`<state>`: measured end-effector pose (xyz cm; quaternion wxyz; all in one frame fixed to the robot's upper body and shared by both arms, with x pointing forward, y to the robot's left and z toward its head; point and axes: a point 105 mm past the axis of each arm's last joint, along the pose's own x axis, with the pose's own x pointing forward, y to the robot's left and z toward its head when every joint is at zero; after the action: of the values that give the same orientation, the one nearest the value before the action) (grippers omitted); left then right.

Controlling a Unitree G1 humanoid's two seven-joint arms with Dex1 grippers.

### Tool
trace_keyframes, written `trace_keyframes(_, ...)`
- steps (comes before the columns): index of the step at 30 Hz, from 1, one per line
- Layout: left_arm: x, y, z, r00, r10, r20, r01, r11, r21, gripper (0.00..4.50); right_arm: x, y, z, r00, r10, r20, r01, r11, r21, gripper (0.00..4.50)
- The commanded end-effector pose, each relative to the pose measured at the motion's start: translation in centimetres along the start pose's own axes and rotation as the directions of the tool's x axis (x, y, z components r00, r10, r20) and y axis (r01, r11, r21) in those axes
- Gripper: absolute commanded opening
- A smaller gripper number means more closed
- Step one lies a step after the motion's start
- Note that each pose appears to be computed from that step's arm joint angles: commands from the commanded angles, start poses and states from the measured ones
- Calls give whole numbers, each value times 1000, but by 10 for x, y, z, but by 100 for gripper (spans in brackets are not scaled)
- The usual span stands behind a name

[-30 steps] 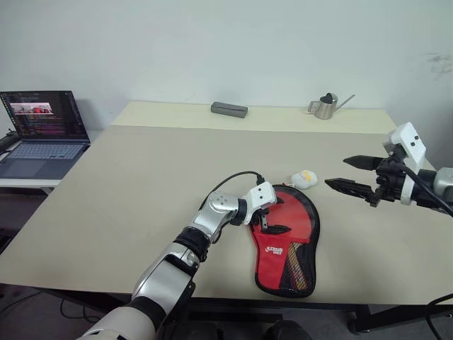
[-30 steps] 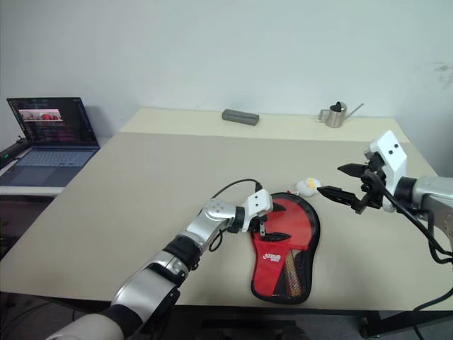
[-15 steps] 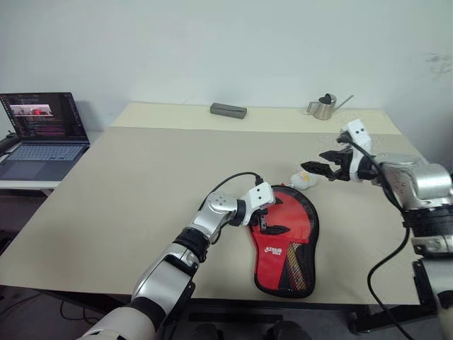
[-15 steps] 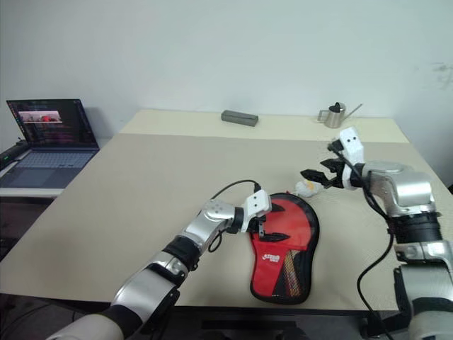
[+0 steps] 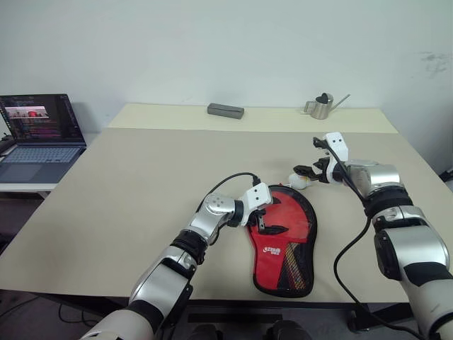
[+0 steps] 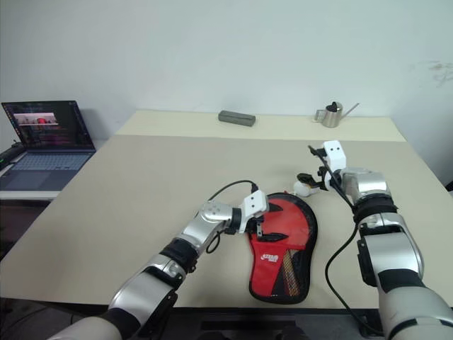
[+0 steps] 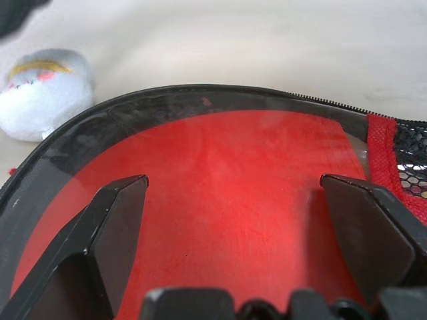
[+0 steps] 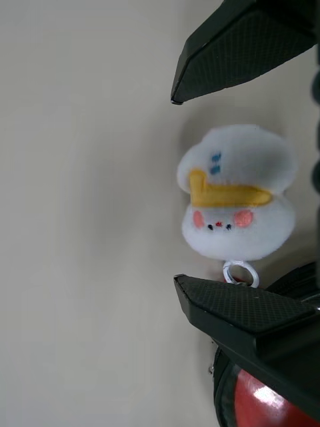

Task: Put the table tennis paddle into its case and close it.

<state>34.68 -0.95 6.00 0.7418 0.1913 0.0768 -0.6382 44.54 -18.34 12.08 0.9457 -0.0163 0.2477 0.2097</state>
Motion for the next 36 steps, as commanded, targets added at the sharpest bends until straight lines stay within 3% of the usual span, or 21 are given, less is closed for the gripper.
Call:
trace_keyframes(1, -6, -32, -75, 967, -70, -244, 35, 989, -144, 448, 2, 0, 9, 999, -20, 31, 21, 999, -26, 450)
trace_keyframes(8, -8, -33, -77, 966, -70, -248, 35, 989, -141, 448, 8, 1, -6, 1000, -27, -15, 26, 999, -33, 450)
trace_keyframes(11, -8, -33, -77, 966, -72, -249, 37, 989, -141, 450, 9, 1, -8, 999, -32, -15, 31, 999, -45, 390)
trace_keyframes(19, -8, -35, -79, 964, -73, -254, 38, 989, -141, 450, 11, 4, -13, 999, -23, -24, 22, 999, -38, 130)
trace_keyframes(24, -7, -36, -81, 963, -76, -260, 37, 988, -149, 450, 12, 7, -14, 999, -16, -28, 14, 998, -56, 40)
trace_keyframes(32, -10, -41, -90, 956, -86, -282, 38, 985, -170, 450, 7, 6, -12, 1000, -20, -24, 18, 996, -85, 19)
trace_keyframes(36, -12, -42, -93, 953, -90, -289, 39, 983, -178, 450, -5, -11, -18, 997, -66, -46, 59, 989, -135, 19)
